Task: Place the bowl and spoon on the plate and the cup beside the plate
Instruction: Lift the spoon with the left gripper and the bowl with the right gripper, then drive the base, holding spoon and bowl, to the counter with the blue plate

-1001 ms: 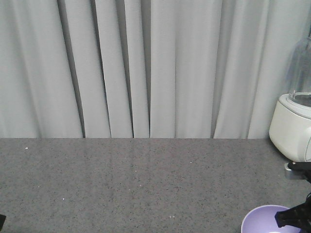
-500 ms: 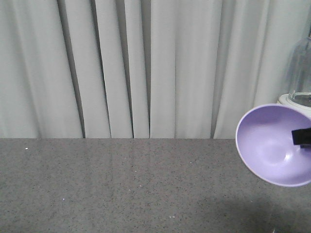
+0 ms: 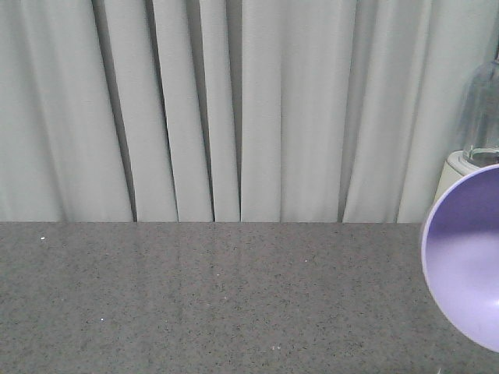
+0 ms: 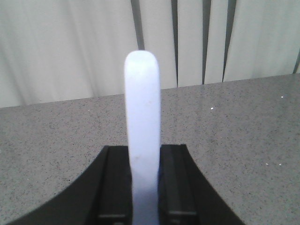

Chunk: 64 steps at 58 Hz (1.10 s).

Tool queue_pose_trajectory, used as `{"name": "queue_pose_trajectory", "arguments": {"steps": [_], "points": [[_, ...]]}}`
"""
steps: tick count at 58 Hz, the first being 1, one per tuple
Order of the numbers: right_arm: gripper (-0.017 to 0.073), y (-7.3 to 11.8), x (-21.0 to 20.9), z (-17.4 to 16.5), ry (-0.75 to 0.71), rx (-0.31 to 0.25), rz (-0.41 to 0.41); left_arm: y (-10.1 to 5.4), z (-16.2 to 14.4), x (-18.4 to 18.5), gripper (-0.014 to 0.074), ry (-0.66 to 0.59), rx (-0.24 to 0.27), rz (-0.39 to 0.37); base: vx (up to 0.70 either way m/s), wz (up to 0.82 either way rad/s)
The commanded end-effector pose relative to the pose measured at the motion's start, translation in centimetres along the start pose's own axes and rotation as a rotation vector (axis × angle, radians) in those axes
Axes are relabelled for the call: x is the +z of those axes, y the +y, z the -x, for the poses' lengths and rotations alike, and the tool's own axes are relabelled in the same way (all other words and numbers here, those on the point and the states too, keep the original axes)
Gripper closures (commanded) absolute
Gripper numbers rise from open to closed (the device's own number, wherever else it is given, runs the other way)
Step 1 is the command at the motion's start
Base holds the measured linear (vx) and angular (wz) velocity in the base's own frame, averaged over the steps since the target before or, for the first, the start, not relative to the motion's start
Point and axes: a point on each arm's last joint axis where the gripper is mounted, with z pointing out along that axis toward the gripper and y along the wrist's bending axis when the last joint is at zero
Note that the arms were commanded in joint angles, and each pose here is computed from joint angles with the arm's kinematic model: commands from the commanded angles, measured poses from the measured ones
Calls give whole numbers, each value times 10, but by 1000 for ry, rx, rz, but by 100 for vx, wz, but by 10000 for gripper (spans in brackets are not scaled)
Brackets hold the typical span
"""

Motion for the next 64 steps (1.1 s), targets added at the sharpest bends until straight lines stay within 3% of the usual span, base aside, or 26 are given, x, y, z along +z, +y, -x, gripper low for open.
{"name": "queue_pose_trajectory", "arguments": {"steps": [1, 64], "points": [[568, -1, -9, 16, -144, -2, -17, -1, 10, -9, 596, -122, -8, -9, 0, 0], [568, 0, -10, 15, -126, -2, -14, -1, 8, -12, 596, -107, -17, -15, 0, 0]]}}
